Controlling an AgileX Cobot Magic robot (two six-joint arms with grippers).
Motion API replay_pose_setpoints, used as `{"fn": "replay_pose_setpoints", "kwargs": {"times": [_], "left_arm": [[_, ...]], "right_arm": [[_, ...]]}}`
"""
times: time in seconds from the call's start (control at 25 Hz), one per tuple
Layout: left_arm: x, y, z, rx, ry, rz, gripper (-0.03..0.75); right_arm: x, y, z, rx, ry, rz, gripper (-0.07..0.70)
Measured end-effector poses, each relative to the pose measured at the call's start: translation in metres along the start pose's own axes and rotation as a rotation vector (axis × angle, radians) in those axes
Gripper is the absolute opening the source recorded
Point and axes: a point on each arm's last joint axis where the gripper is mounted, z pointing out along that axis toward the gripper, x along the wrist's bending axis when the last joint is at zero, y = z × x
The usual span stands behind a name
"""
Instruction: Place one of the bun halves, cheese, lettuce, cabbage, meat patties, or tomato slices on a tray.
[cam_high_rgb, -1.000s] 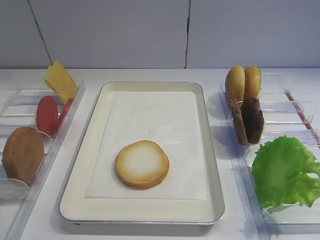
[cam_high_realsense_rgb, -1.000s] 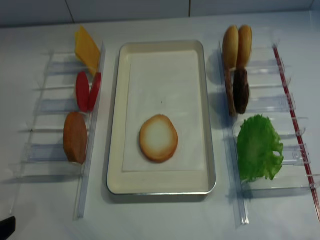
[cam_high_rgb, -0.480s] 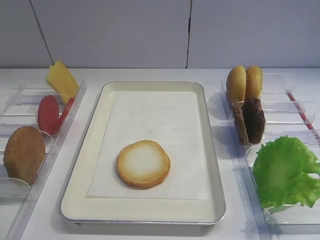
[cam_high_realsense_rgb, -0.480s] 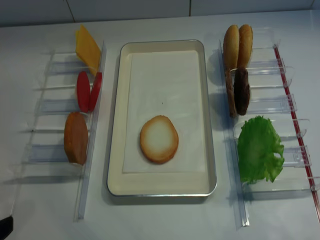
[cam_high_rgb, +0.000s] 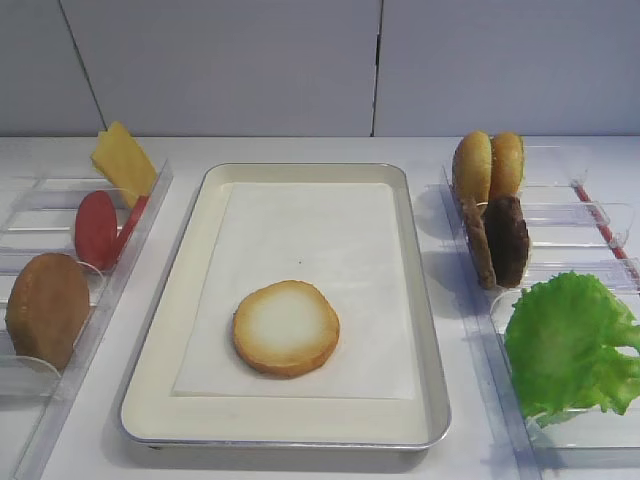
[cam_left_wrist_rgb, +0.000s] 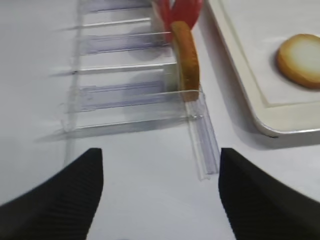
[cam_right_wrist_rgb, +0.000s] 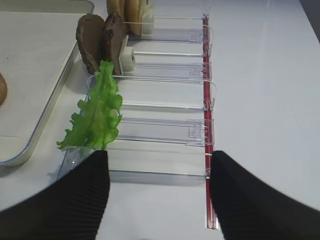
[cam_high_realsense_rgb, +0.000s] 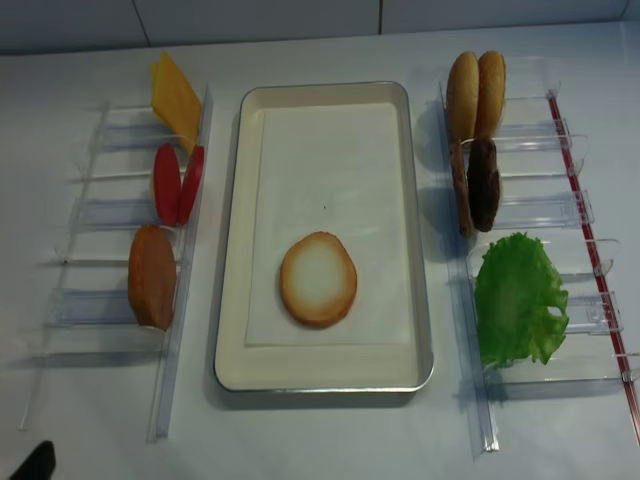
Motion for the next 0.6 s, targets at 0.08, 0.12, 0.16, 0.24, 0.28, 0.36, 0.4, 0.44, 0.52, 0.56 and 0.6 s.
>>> {"fn": "replay_pose_setpoints", "kwargs": {"times": [0.08,0.12,0.16,0.24,0.28,0.36,0.4,0.44,0.52,0.56,0.6], "left_arm": [[-0.0009,-0.0001,-0.0001,-0.001,0.061,-0.041,0.475],[-0.0013,-0.0001,-0.0002,-0.002,0.087,-0.058,0.475],[-0.0016,-0.0002,-0.0002,-0.002,0.106,-0.071,0.475],[-0.0019,-0.0002,-0.0002,-0.003,0.127,-0.085,0.475],[-0.0019,-0.0002,-0.0002,-0.003,0.129,-0.087,0.475],[-0.0019,-0.0002,-0.0002,-0.003,0.129,-0.087,0.475],[-0.0019,-0.0002,-0.0002,-0.003,0.129,-0.087,0.475],[-0.0019,-0.0002,-0.0002,-0.003,0.125,-0.084,0.475],[-0.0016,-0.0002,-0.0002,-0.002,0.106,-0.071,0.475],[-0.0015,-0.0001,-0.0002,-0.002,0.098,-0.065,0.475],[-0.0013,-0.0001,-0.0002,-0.002,0.088,-0.059,0.475]], "right_arm": [[0.0000,0.0000,0.0000,0.000,0.000,0.000,0.449],[0.0000,0.0000,0.0000,0.000,0.000,0.000,0.449],[0.0000,0.0000,0.0000,0.000,0.000,0.000,0.449],[0.0001,0.0000,0.0000,0.000,0.001,0.001,0.449],[0.0001,0.0000,0.0000,0.000,0.001,0.001,0.449],[0.0001,0.0000,0.0000,0.000,0.001,0.001,0.449],[0.0001,0.0000,0.0000,0.000,0.001,0.001,0.449],[0.0001,0.0000,0.0000,0.000,0.001,0.001,0.449],[0.0001,0.0000,0.0000,0.000,0.001,0.001,0.449],[0.0001,0.0000,0.0000,0.000,0.001,0.001,0.449],[0.0001,0.0000,0.0000,0.000,0.001,0.001,0.449]]}}
